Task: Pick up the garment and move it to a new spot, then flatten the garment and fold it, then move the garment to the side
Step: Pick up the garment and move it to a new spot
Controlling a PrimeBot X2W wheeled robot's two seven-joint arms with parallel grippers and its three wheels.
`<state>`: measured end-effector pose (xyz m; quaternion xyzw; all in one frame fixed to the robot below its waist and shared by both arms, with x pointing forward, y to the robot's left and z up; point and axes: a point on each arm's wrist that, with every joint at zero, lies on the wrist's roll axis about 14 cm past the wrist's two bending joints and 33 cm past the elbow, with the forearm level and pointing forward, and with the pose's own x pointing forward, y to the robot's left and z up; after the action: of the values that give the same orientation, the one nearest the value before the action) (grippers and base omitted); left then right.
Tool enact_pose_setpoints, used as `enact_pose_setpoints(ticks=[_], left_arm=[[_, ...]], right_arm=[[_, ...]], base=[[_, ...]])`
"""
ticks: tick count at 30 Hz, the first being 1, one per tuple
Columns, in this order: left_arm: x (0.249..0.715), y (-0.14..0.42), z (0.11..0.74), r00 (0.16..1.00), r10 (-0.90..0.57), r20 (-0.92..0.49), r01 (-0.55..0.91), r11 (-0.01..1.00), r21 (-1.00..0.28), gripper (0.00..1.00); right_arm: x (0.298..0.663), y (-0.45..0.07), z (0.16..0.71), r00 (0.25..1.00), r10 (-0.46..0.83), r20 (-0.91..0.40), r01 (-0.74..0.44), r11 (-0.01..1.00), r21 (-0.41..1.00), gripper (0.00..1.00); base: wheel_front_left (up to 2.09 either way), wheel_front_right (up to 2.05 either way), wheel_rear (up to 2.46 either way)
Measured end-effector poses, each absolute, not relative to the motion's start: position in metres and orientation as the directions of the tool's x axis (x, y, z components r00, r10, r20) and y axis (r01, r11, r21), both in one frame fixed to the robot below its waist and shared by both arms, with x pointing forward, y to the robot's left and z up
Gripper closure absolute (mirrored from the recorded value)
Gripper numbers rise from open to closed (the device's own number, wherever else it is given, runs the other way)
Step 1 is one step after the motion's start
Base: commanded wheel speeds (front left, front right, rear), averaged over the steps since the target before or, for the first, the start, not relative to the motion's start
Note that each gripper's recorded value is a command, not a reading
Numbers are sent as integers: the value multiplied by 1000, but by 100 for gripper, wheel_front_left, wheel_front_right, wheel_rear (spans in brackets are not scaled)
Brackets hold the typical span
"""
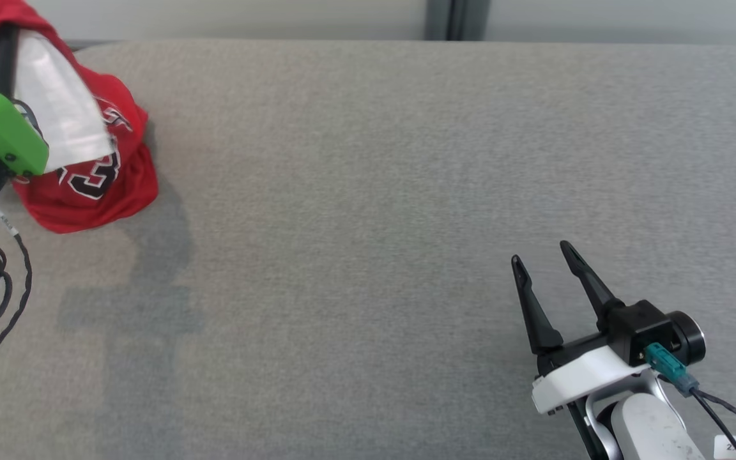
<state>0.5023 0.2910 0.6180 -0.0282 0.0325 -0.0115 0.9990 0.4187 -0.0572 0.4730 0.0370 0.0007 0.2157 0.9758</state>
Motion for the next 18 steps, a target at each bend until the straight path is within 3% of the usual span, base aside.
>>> enact_pose_setpoints(ticks=[7, 18], left_arm=[[477, 183, 674, 929, -369, 0, 368, 927, -75, 100], [408, 59, 747, 680, -721, 137, 731, 681, -46, 100]], right_arm=[[406, -90, 493, 945, 323, 56, -327, 943, 68, 0], [380, -142, 513, 979, 174, 104, -181, 981, 72, 0]], base=[[0, 0, 0], [0, 0, 0]])
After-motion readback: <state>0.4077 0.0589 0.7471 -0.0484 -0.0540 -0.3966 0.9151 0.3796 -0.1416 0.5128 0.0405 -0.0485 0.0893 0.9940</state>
